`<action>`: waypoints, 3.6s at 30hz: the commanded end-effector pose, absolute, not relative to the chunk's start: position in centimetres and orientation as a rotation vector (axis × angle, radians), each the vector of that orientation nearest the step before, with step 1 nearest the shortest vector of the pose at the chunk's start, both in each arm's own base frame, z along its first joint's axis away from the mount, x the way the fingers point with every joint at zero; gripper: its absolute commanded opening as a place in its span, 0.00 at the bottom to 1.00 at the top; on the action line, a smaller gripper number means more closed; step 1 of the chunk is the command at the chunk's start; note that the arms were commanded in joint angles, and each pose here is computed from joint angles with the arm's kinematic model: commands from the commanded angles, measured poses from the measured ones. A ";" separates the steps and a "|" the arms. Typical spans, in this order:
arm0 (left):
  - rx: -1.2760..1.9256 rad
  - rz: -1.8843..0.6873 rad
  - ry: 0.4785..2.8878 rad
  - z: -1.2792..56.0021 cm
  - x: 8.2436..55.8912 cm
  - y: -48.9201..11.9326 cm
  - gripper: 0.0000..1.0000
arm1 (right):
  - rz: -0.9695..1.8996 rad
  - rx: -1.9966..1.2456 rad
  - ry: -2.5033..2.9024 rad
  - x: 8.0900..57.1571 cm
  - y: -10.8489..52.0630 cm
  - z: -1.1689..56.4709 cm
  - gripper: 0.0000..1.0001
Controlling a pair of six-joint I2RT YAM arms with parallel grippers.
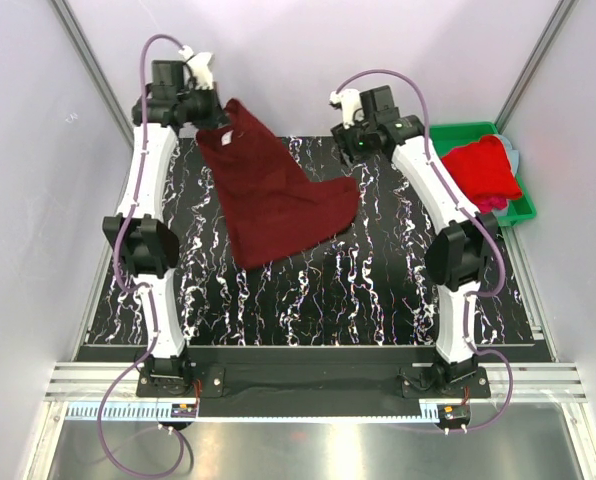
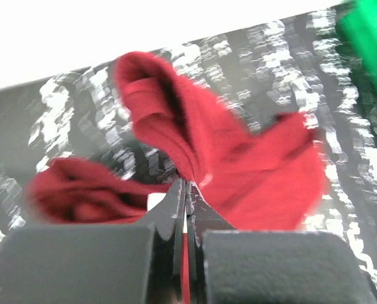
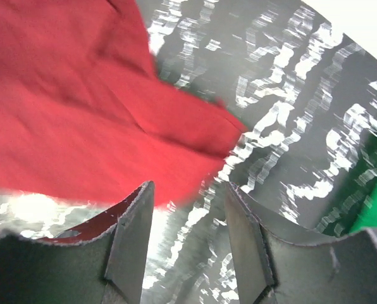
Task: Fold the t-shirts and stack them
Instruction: Flatten the tshirt out
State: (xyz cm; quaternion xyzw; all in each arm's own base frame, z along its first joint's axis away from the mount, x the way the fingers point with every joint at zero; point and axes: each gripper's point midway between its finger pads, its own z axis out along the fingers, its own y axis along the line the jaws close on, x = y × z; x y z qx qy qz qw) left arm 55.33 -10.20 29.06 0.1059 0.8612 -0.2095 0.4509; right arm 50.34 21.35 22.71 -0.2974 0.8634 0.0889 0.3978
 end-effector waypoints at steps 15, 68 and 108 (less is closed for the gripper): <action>0.735 -0.882 2.024 32.0 43.5 -32.1 0.60 | 0.042 -0.490 2.069 48.6 11.1 31.3 0.55; 0.134 -0.354 2.263 27.1 41.4 -6.0 0.73 | 0.181 -1.319 1.893 42.5 33.9 23.5 0.00; 0.305 -0.809 2.271 26.9 35.5 -11.4 0.73 | 0.482 -0.822 2.331 52.0 15.3 16.1 0.00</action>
